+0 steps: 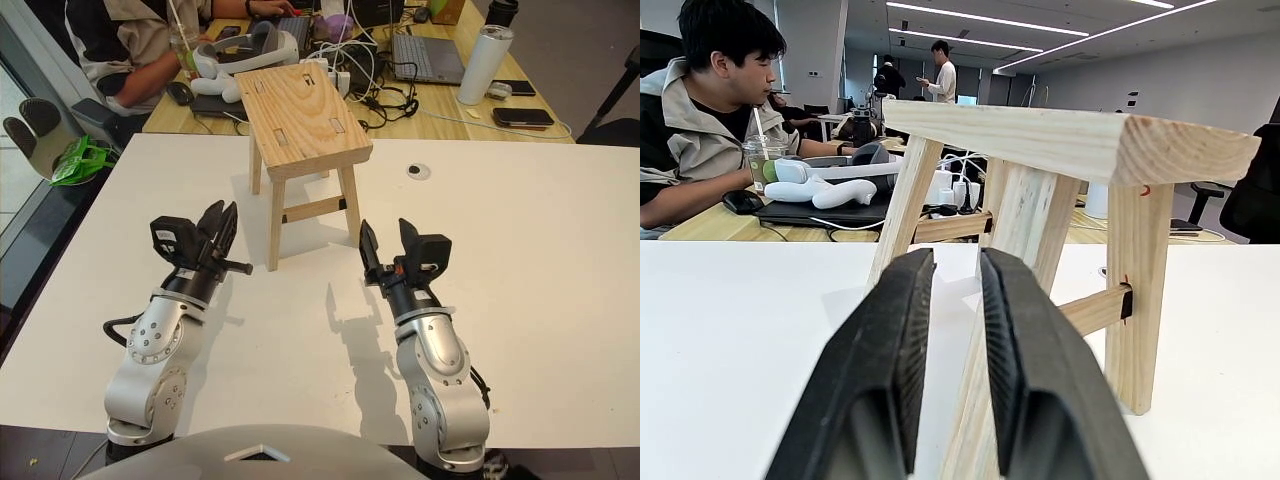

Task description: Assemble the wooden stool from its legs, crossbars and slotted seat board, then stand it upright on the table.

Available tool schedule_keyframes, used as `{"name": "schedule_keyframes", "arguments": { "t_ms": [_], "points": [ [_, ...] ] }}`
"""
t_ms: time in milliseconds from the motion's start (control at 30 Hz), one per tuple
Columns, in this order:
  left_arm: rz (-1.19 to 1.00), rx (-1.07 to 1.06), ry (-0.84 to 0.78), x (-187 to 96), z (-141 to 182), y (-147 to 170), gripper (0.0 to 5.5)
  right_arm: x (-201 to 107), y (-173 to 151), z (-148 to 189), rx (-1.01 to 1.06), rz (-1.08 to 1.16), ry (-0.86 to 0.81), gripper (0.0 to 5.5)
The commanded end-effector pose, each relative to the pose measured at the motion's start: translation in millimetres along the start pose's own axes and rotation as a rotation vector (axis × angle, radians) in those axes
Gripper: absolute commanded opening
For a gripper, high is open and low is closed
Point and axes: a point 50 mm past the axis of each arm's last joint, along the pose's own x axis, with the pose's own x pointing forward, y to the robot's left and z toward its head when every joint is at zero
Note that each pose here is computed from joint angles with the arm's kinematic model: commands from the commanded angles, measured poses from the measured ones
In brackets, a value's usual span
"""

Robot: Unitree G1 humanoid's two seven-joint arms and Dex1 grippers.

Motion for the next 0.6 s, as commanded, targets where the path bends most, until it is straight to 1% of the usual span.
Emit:
{"name": "schedule_keyframes", "arguments": {
  "t_ms": [33, 300, 433, 600],
  "points": [
    [-0.018, 0.042, -0.004, 4.0, 0.9, -2.8, 0.85, 2.4, -0.9, -2.3, 0.016, 0.004, 0.012, 3.15],
    [-0.04, 0.153, 0.01, 4.2, 0.7, -15.5, 0.85, 6.5, -2.3, -1.6, 0.008, 0.03, 0.022, 3.15],
    [-0.042, 0.137, 0.025, 3.7, -0.9, -16.4, 0.85, 4.1, -2.6, -2.5, 0.014, 0.027, 0.036, 3.15],
    [-0.04, 0.067, 0.024, 5.7, -0.8, -11.7, 0.85, 2.2, -1.9, -3.6, 0.019, 0.016, 0.038, 3.15]
  ]
}}
